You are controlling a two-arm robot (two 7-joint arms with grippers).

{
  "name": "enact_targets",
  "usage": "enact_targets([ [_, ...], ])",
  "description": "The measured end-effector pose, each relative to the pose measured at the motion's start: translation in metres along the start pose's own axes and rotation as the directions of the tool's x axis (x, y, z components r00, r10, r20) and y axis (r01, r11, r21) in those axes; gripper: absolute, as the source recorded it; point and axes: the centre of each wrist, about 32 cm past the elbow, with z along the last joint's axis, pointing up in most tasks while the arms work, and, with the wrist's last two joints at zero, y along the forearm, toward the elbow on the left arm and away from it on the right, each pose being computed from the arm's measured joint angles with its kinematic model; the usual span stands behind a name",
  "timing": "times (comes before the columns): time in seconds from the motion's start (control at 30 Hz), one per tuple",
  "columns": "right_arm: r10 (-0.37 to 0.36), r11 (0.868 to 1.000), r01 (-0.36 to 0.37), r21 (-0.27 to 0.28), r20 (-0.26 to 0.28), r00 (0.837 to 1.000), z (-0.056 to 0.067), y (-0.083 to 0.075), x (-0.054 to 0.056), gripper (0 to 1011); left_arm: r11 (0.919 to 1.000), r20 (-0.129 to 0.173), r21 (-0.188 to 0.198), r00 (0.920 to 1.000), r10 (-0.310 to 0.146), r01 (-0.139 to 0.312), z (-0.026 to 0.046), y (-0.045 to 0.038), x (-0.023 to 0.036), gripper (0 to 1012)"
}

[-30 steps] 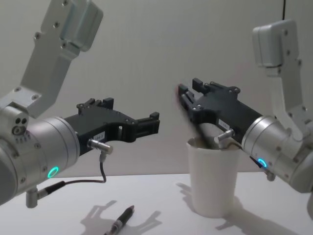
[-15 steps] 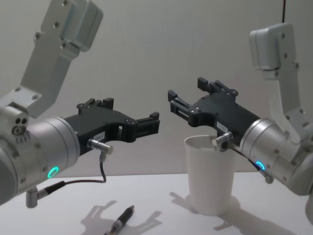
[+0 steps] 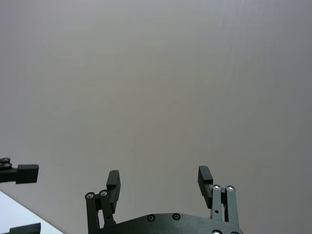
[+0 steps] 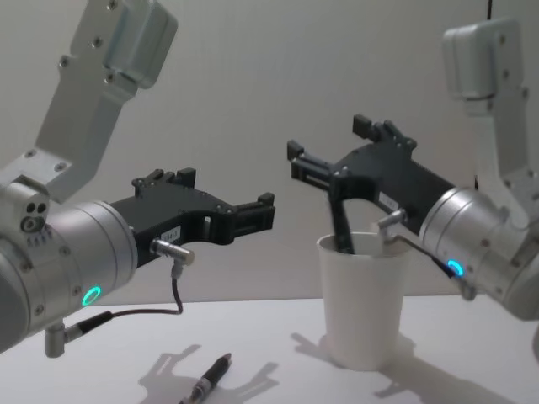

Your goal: Place the pen into the pen holder.

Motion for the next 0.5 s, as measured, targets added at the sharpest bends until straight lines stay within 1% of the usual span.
enact_targets([
  [0.13,-0.014,1.0,0.014,0.013,-0.007,1.0,0.008,-0.002,0.004,1001,1.0,0.0,0.0,1.0,0.0,0.0,0.0,0.0,0.0,1001],
  [0.27,-0.025,1.0,0.025,0.019,-0.011,1.0,0.014,-0.006,0.007,1001,1.0,0.0,0.0,1.0,0.0,0.0,0.0,0.0,0.0,1001],
  [0.5,-0.066,0.998,0.066,0.015,-0.014,0.998,0.026,-0.019,0.013,1001,1.0,0.0,0.0,1.0,0.0,0.0,0.0,0.0,0.0,1001],
])
